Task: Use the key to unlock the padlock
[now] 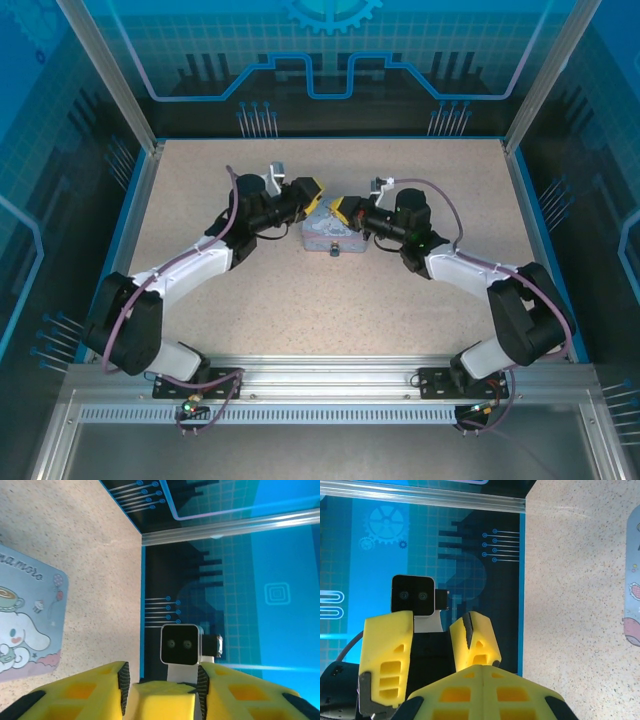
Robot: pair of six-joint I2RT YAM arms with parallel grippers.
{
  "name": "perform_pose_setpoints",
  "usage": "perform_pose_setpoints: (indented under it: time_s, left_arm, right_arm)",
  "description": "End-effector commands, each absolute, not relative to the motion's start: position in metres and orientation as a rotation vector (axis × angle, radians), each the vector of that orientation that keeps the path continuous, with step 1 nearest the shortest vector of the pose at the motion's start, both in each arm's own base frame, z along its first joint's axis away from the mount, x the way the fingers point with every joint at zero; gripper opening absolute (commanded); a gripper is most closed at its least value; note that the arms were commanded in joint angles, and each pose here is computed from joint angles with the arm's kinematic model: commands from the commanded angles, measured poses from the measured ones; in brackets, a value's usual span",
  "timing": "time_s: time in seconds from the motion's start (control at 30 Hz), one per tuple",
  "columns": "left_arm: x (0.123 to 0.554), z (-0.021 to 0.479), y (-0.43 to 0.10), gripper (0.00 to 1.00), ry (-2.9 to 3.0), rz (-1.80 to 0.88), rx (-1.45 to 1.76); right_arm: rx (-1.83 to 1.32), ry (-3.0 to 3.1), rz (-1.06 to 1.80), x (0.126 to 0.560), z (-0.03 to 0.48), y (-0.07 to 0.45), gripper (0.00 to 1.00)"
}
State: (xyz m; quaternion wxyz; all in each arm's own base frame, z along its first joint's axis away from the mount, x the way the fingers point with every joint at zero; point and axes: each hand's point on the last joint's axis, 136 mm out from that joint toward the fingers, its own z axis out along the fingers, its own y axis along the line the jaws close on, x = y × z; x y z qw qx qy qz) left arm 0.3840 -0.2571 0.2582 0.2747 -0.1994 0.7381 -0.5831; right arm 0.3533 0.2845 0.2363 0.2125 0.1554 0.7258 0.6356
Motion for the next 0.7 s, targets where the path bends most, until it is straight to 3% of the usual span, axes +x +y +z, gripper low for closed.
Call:
perform_pose_setpoints:
  time_s: [0.0, 0.43, 0.67]
  left_arm:
    - [0.372, 0.26, -0.273, 0.41, 1.988, -1.64, -0.451]
    - [0.364, 0.246, -0.281, 0.33, 2.019, -1.626, -0.473]
    - [0.364, 0.233, -0.27, 0.57, 2.04, -1.555, -0.538]
  right_arm:
    - [0.377, 1.961, 1.808, 0.358, 0.257, 0.288, 0.0]
    - [0.401, 1.949, 1.795, 0.36, 0.256, 0.283, 0.0]
    - [0.405, 1.948, 1.786, 0.358, 0.256, 0.278, 0.0]
